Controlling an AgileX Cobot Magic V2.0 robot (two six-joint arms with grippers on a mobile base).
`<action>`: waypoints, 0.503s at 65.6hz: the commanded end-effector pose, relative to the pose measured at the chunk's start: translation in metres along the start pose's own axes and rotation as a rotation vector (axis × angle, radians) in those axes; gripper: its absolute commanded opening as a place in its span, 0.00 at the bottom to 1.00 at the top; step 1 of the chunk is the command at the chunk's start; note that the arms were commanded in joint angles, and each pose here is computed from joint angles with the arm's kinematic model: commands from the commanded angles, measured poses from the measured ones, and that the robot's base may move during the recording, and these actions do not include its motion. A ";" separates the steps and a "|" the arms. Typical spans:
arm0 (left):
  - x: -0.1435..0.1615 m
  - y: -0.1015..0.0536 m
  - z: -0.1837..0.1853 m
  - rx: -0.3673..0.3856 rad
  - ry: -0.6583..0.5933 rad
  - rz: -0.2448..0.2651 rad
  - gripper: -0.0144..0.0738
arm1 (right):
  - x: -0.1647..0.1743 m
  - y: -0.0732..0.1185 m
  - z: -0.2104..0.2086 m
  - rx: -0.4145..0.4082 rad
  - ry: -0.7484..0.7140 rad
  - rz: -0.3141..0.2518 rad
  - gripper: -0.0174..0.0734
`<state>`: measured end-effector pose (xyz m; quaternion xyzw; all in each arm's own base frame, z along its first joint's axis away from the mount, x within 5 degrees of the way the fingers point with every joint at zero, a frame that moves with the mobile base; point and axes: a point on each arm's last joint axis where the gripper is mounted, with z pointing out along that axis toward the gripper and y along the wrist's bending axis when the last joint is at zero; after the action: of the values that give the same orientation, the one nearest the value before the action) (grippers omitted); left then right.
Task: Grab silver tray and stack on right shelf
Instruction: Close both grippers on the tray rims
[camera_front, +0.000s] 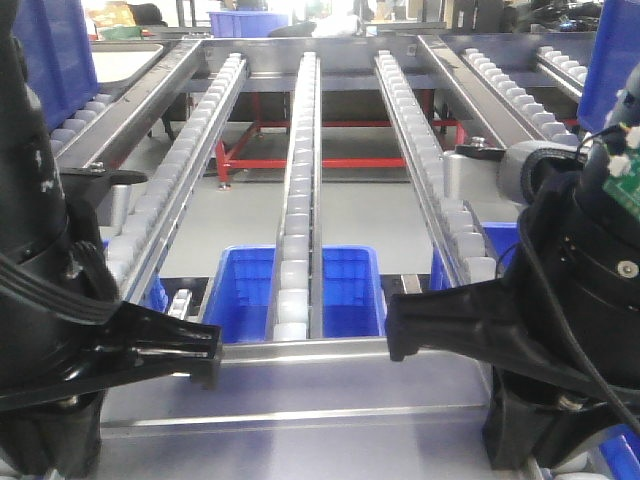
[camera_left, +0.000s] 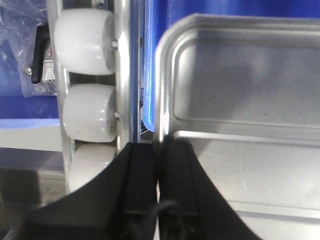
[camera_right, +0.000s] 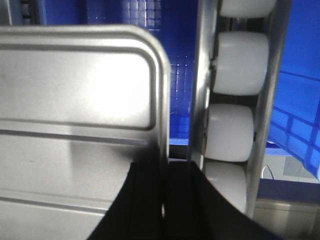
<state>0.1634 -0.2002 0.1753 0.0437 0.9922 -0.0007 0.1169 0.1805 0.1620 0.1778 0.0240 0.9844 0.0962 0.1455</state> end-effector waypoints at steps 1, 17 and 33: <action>-0.002 -0.007 -0.008 0.068 -0.009 -0.038 0.06 | -0.006 0.005 -0.008 -0.039 -0.043 -0.012 0.26; -0.003 -0.007 -0.009 0.069 -0.011 -0.039 0.06 | -0.006 0.005 -0.009 -0.038 -0.041 -0.001 0.26; -0.015 -0.008 -0.041 0.099 -0.068 -0.016 0.06 | -0.016 0.012 -0.022 -0.007 -0.028 0.043 0.26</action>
<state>0.1670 -0.2047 0.1888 0.0421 0.9918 -0.0141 0.1202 0.1822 0.1620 0.1845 0.0429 0.9879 0.0753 0.1287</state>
